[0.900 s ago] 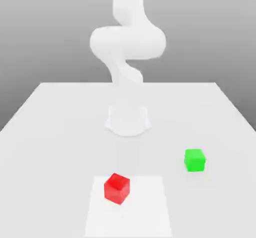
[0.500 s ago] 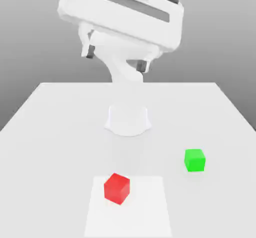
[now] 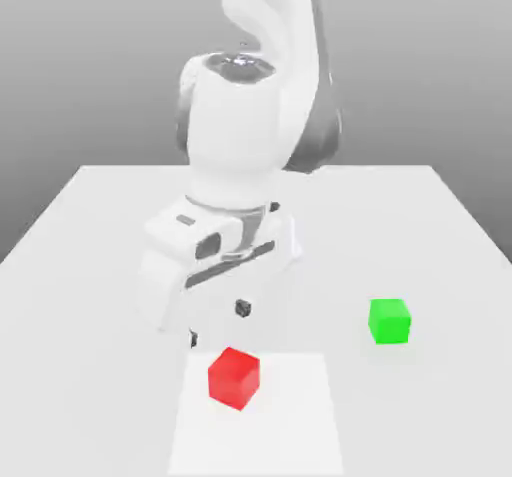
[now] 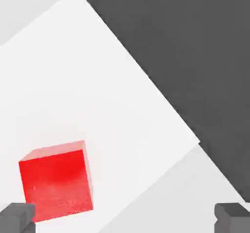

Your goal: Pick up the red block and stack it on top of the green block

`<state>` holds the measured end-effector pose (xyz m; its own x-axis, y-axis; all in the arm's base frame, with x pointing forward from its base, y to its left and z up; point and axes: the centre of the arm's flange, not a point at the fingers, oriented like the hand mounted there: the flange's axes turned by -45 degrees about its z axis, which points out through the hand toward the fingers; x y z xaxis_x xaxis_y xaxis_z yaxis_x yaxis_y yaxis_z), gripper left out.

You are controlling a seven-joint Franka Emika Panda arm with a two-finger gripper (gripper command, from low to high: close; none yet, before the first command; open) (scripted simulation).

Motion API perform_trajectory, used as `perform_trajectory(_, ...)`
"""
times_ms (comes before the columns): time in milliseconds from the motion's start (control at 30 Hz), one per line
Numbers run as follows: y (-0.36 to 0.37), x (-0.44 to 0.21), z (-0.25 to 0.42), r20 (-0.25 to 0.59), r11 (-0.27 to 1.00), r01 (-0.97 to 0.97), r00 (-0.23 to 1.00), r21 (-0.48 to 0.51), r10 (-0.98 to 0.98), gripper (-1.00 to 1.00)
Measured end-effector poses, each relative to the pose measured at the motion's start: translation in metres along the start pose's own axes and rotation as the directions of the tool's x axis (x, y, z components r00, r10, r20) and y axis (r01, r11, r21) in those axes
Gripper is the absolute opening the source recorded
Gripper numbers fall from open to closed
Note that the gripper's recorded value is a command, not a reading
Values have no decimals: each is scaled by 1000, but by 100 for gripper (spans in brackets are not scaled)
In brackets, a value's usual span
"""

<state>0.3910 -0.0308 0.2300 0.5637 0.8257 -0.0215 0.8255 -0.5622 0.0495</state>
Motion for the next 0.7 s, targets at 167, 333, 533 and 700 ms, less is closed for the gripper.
perform_trajectory(167,-13,1,23,-31,996,78,997,39,-77,0)
perform_trajectory(333,-8,0,37,-38,997,66,997,34,-65,0)
perform_trajectory(533,-10,0,62,-36,997,66,997,37,-64,0)
perform_trajectory(700,-16,-3,84,-27,997,70,997,45,-69,-100)
